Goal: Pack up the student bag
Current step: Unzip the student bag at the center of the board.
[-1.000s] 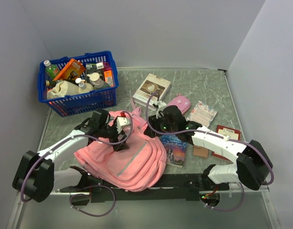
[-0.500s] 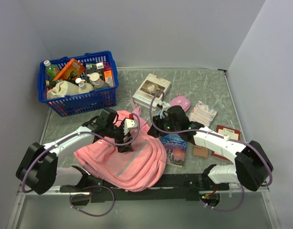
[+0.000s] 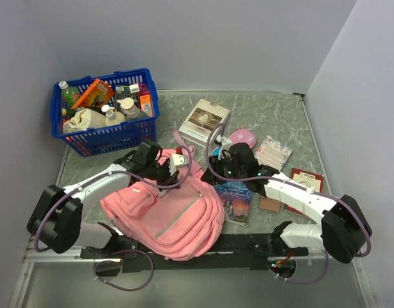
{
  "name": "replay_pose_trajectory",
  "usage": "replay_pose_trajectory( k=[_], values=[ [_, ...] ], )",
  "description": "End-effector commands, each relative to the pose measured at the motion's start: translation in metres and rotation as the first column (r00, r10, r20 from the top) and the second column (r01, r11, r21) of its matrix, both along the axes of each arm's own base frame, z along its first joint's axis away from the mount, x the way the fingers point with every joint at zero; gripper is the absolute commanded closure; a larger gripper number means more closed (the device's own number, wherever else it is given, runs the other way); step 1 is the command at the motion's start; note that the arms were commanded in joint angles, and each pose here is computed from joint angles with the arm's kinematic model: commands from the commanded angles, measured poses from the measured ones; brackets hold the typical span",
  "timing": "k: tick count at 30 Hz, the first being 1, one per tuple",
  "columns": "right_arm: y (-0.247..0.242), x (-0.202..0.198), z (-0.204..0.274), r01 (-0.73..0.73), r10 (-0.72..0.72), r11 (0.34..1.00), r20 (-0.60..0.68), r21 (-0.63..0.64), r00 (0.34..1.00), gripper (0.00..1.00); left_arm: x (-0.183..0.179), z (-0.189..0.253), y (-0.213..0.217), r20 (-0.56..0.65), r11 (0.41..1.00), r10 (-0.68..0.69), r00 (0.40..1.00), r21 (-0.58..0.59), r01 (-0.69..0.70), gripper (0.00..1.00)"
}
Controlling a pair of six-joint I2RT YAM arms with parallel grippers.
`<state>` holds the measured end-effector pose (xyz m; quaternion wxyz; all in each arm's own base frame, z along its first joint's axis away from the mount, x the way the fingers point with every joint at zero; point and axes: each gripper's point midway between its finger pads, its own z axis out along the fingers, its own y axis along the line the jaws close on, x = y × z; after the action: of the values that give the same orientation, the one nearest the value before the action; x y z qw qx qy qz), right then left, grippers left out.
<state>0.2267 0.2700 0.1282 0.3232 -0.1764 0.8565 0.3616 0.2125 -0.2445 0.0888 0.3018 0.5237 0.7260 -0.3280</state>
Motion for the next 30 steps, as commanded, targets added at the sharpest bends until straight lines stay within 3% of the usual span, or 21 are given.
replay_pose_trajectory(
  k=[1, 4, 5, 9, 12, 19, 25, 30],
  values=[
    [-0.004, 0.003, 0.018, -0.007, 0.005, 1.0, 0.065, 0.029, 0.998, 0.59, 0.026, 0.05, -0.019, 0.178, 0.992, -0.117, 0.977, -0.024, 0.124, 0.99],
    [-0.007, 0.004, 0.031, -0.008, 0.004, 0.999, 0.11, 0.037, 0.994, 0.6, 0.041, 0.09, -0.024, 0.262, 0.98, -0.194, 0.945, 0.016, 0.197, 0.99],
    [-0.008, 0.004, 0.035, -0.012, 0.007, 0.999, 0.13, 0.036, 0.991, 0.6, 0.05, 0.115, -0.027, 0.342, 0.973, -0.222, 0.913, 0.024, 0.228, 0.99],
    [-0.014, 0.003, 0.054, 0.002, -0.013, 0.998, 0.193, 0.057, 0.981, 0.6, 0.047, 0.143, -0.019, 0.461, 0.958, -0.278, 0.843, 0.07, 0.277, 0.99],
    [-0.017, 0.0, 0.059, 0.013, -0.03, 0.996, 0.203, 0.085, 0.979, 0.61, 0.032, 0.135, -0.01, 0.484, 0.944, -0.324, 0.813, 0.115, 0.308, 0.99],
    [-0.015, -0.006, 0.057, -0.006, -0.017, 0.994, 0.201, 0.112, 0.979, 0.57, 0.006, 0.116, -0.009, 0.488, 0.951, -0.301, 0.819, 0.086, 0.298, 0.99],
    [0.0, -0.02, 0.067, -0.118, 0.081, 0.979, 0.214, 0.166, 0.973, 0.49, 0.015, 0.116, -0.017, 0.493, 0.96, -0.267, 0.828, 0.065, 0.271, 0.99],
    [0.017, -0.036, 0.064, -0.185, 0.151, 0.967, 0.191, 0.177, 0.97, 0.5, 0.03, 0.117, -0.026, 0.515, 0.971, -0.219, 0.829, 0.029, 0.239, 0.99]
  ],
)
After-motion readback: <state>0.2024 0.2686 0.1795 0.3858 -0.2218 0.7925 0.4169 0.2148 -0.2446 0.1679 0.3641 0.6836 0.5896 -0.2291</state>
